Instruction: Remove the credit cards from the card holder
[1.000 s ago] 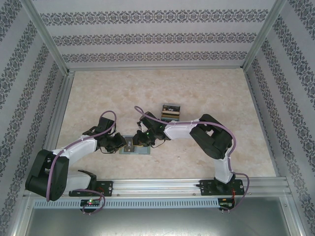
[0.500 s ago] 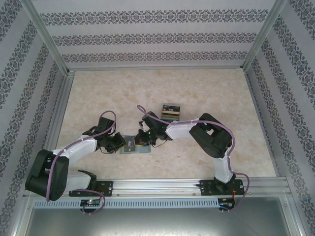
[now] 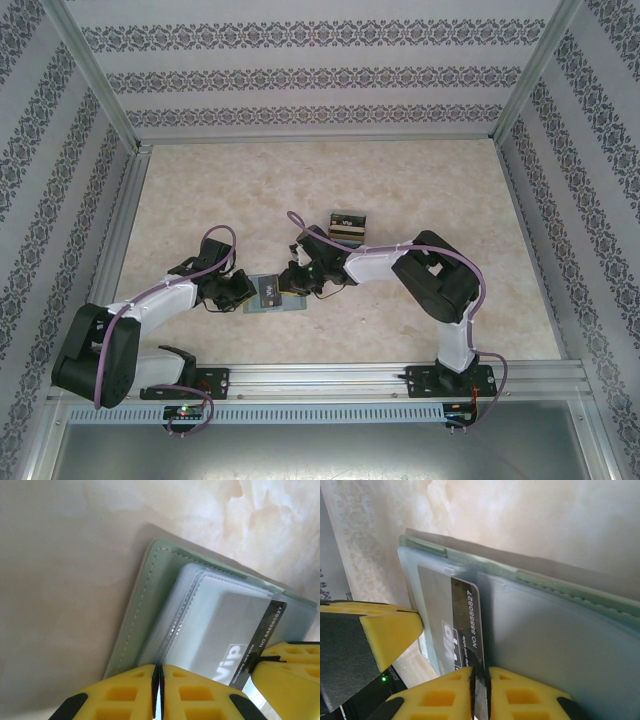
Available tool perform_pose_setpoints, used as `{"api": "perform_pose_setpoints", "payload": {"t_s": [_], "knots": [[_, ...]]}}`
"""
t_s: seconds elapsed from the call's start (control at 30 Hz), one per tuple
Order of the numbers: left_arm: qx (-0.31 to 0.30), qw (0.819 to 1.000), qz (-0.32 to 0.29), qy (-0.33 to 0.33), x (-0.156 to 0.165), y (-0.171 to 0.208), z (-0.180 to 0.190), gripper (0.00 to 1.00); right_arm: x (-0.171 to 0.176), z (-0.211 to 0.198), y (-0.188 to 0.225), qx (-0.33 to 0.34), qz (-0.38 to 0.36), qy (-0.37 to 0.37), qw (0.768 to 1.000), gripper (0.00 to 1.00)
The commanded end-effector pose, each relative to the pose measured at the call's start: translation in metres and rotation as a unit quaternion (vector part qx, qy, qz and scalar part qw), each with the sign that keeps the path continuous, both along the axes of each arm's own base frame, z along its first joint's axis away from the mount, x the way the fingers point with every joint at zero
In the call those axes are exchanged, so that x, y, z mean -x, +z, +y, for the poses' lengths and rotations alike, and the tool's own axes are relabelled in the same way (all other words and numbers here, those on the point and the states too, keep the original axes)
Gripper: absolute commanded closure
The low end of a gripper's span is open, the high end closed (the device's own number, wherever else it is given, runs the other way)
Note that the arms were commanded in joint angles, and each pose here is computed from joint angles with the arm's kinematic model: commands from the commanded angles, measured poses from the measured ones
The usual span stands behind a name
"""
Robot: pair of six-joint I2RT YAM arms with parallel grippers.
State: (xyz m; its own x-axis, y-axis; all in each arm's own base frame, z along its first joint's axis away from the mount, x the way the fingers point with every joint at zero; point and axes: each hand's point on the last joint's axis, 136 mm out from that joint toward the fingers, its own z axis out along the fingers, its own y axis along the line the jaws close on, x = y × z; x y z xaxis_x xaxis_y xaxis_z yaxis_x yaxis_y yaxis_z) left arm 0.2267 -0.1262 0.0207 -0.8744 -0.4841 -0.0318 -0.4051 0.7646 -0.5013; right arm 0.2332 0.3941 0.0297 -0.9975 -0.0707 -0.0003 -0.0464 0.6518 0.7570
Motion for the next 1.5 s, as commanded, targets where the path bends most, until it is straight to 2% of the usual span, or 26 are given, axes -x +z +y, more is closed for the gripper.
{"api": "perform_pose_setpoints", "payload": {"t_s": [0.0,0.2,0.37,0.8,1.07,1.2,1.33,1.4,1.43,1.47], "knots": [[-0.015,0.999,0.035,0.008,0.012,-0.013,0.008,0.89,-0.002,0.008,0.002,-0.008,-0.001,0.006,1.000,0.80],[-0.012,0.999,0.036,0.006,0.011,-0.013,0.006,0.91,-0.002,0.014,-0.002,-0.011,0.003,0.013,1.000,0.80],[-0.014,0.999,0.037,0.005,0.012,-0.013,0.007,0.91,-0.003,0.010,-0.004,-0.011,0.002,0.008,1.000,1.00],[-0.023,0.999,0.036,0.002,0.010,-0.013,0.009,0.91,-0.009,-0.036,0.008,-0.009,-0.024,-0.019,0.999,1.00],[-0.015,0.999,0.028,-0.003,0.006,-0.009,0.005,0.91,-0.010,-0.067,0.035,-0.018,-0.051,-0.017,0.998,1.00],[-0.003,1.000,0.015,-0.007,0.000,-0.001,0.001,0.90,-0.013,-0.083,0.063,-0.022,-0.082,-0.009,0.996,1.00],[0.005,1.000,-0.007,-0.016,-0.010,0.014,-0.004,0.85,-0.019,-0.099,0.102,0.008,-0.144,0.024,0.989,1.00],[0.005,1.000,-0.020,-0.019,-0.016,0.023,-0.005,0.79,-0.024,-0.109,0.119,0.040,-0.178,0.043,0.982,1.00],[0.006,0.999,-0.025,-0.021,-0.018,0.026,-0.006,0.70,-0.027,-0.116,0.127,0.058,-0.194,0.052,0.978,1.00],[0.006,0.999,-0.031,-0.020,-0.022,0.031,-0.006,0.57,-0.031,-0.122,0.135,0.078,-0.210,0.062,0.973,1.00]]}}
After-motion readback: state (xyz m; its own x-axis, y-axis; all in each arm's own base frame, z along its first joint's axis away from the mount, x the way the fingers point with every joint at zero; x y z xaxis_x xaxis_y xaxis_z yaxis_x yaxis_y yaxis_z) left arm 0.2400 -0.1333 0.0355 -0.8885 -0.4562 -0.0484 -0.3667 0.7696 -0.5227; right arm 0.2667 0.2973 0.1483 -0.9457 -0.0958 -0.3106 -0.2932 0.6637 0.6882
